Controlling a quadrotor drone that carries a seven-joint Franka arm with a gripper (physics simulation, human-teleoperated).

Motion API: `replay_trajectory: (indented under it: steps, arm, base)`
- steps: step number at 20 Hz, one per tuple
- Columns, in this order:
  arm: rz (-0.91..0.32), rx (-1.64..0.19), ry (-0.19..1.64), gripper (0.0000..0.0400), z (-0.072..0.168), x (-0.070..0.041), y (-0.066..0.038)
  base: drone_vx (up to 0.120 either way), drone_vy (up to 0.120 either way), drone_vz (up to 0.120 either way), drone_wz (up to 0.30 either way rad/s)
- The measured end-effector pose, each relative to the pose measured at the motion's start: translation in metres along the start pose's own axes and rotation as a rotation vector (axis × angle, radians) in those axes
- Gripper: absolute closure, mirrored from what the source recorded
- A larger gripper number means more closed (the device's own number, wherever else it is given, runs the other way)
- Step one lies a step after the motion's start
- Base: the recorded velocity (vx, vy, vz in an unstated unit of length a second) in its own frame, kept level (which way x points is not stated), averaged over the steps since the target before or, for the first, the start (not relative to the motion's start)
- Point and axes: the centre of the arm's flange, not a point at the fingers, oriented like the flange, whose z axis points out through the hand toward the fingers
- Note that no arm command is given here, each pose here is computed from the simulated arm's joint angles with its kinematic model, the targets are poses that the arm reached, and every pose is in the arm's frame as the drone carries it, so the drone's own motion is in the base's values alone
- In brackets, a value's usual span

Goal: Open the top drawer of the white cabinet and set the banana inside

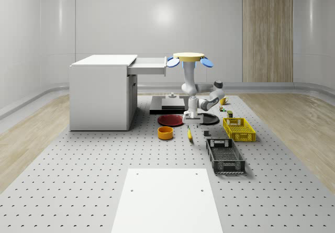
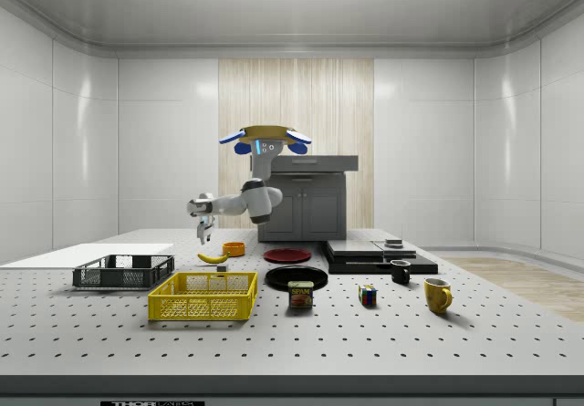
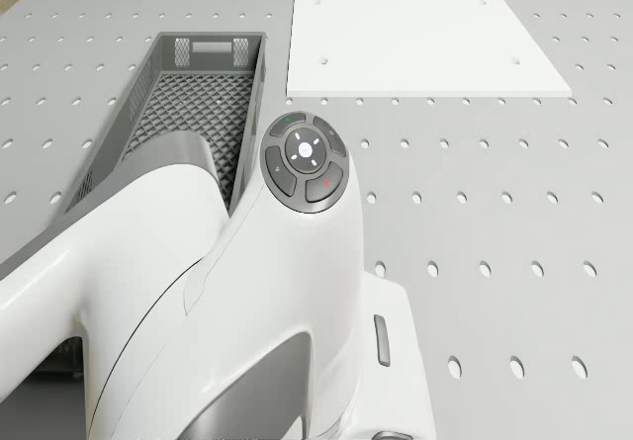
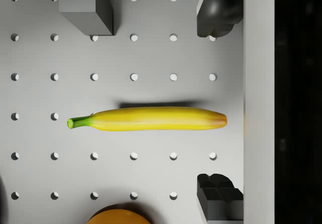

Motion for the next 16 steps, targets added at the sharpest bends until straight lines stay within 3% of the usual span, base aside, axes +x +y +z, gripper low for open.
replay_trajectory:
  steps: [5,16]
  arm:
    - [0.000,0.000,0.000,0.0000,0.002,0.008,0.008]
    - [0.000,0.000,0.000,0.0000,0.027,0.016,0.016]
  base:
    - [0.000,0.000,0.000,0.000]
    - [0.000,0.000,0.000,0.000]
